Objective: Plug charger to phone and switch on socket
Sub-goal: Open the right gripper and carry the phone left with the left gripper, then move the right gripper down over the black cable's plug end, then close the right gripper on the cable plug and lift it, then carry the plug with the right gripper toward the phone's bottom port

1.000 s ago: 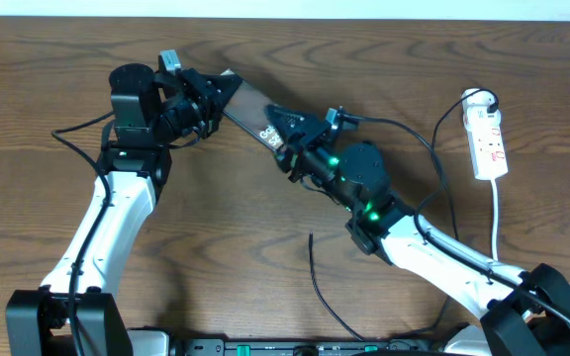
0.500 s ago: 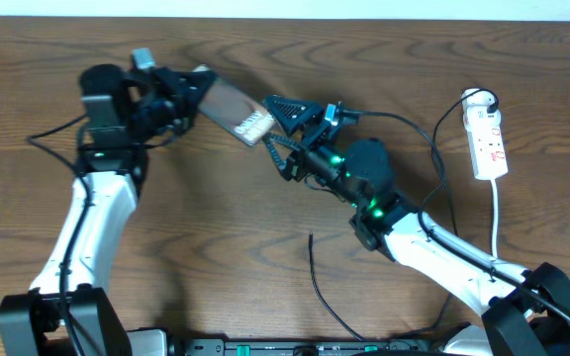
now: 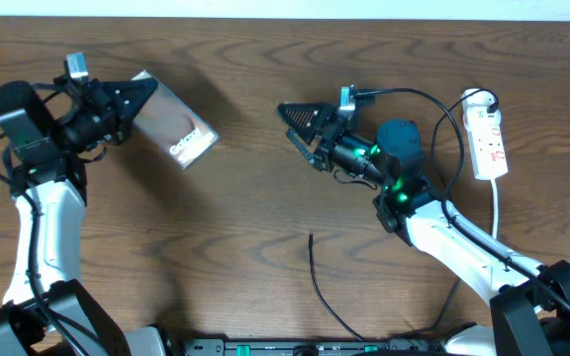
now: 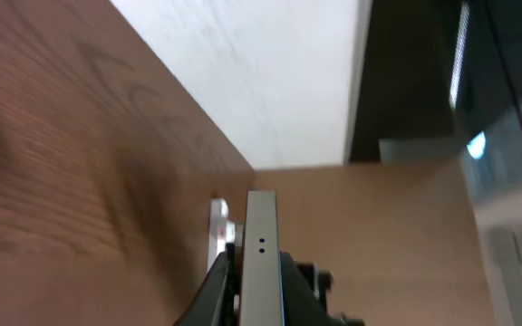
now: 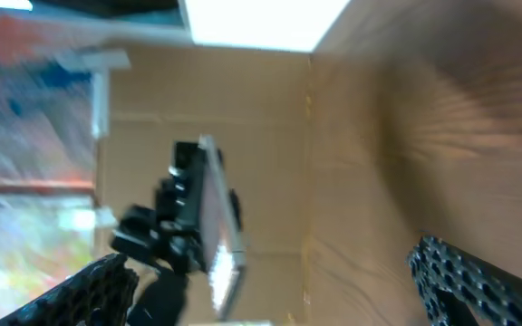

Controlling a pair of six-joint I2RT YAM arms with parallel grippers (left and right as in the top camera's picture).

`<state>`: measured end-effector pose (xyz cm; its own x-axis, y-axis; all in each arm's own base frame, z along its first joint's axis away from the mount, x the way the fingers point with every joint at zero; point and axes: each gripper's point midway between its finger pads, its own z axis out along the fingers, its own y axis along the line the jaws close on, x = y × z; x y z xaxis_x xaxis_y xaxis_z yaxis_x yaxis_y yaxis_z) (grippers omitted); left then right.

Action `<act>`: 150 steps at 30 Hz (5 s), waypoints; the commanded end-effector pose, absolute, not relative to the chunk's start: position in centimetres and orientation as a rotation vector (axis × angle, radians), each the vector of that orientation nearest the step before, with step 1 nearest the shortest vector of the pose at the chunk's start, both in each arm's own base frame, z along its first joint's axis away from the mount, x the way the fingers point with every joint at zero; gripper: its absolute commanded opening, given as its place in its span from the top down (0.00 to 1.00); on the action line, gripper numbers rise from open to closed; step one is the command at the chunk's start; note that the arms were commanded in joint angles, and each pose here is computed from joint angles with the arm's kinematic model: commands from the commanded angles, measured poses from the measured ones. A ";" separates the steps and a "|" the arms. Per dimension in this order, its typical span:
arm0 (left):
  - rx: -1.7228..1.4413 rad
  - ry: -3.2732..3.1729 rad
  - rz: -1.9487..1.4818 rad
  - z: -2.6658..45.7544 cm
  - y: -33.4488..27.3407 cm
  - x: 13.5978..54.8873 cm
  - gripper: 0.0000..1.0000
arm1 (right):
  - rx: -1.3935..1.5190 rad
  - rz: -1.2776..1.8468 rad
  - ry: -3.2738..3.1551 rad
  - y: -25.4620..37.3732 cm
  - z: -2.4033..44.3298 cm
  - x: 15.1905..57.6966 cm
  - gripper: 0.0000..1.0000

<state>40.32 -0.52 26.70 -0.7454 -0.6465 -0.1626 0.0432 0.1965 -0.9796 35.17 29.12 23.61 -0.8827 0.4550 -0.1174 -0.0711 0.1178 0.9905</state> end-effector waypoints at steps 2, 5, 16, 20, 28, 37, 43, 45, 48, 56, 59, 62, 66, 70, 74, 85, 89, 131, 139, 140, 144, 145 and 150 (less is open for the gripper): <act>-0.367 1.918 -1.679 28.0 -0.9 38.3 0.93 | 0.203 1.774 2.087 29.6 23.6 34.4 0.02; -0.358 1.913 -1.686 28.2 -0.6 38.1 0.93 | 0.156 1.662 2.241 29.8 22.7 34.2 0.01; -0.148 1.897 -1.712 29.2 -1.4 36.6 0.92 | 0.004 0.958 2.758 27.3 16.6 28.8 0.01; -0.148 1.897 -1.712 29.2 -1.4 36.6 0.93 | -0.074 0.714 2.893 26.6 13.7 25.1 0.01; -0.148 1.897 -1.711 29.2 -1.4 36.6 0.92 | -0.225 0.620 2.902 29.0 13.0 21.5 0.01; -0.126 1.891 -1.696 29.2 -1.4 36.6 0.92 | 0.004 0.477 3.079 27.7 9.3 20.9 0.01; -0.122 1.890 -1.690 29.2 -1.4 36.7 0.93 | 0.045 0.270 3.220 26.7 6.8 20.5 0.02; -0.121 1.890 -1.690 29.2 -1.4 36.7 0.93 | 0.054 0.200 3.258 26.5 6.0 20.4 0.04; -0.121 1.890 -1.690 29.2 -1.4 36.7 0.92 | 0.076 0.155 3.288 26.4 4.8 20.3 0.07; -0.119 1.889 -1.688 29.2 -1.4 36.7 0.93 | 0.144 0.074 3.322 26.0 3.0 20.1 0.13; -0.117 1.889 -1.687 29.2 -1.4 36.7 0.93 | 0.146 0.059 3.326 26.0 2.5 20.2 0.13; -0.115 1.888 -1.685 29.2 -1.4 36.7 0.93 | 0.149 0.035 3.333 25.9 1.8 20.2 0.14; -0.115 1.888 -1.685 29.2 -1.4 36.7 0.93 | 0.175 -0.034 3.330 25.4 0.9 20.3 0.16; -0.115 1.888 -1.685 29.2 -1.4 36.7 0.93 | 0.175 -0.049 3.329 25.4 0.3 20.4 0.21; -0.115 1.888 -1.685 29.2 -1.4 36.7 0.93 | 0.174 -0.046 3.327 25.5 -0.2 20.6 0.25; -0.114 1.888 -1.685 29.2 -1.4 36.7 0.93 | 0.183 -0.064 3.303 25.3 -0.4 21.1 0.56; -0.115 1.888 -1.685 29.2 -1.4 36.7 0.93 | 0.188 -0.064 3.303 25.2 -0.4 21.2 0.65; -0.131 1.893 -1.697 28.6 -1.5 36.5 0.93 | -0.600 1.498 3.028 34.1 6.5 23.3 0.99; -0.131 1.893 -1.697 28.6 -1.5 36.5 0.92 | -0.735 1.905 2.589 34.1 11.3 26.9 0.99; -0.131 1.893 -1.697 28.6 -1.5 36.5 0.92 | -0.808 1.994 2.466 34.2 12.6 26.8 0.99; -0.130 1.893 -1.696 28.6 -1.5 36.5 0.92 | -1.021 2.180 2.080 34.3 16.1 26.1 0.99; -0.131 1.893 -1.697 28.6 -1.5 36.5 0.93 | -1.055 2.187 2.029 34.4 16.4 25.9 0.99; -0.130 1.893 -1.697 28.6 -1.5 36.5 0.93 | -1.190 2.184 1.854 35.1 17.0 24.7 0.99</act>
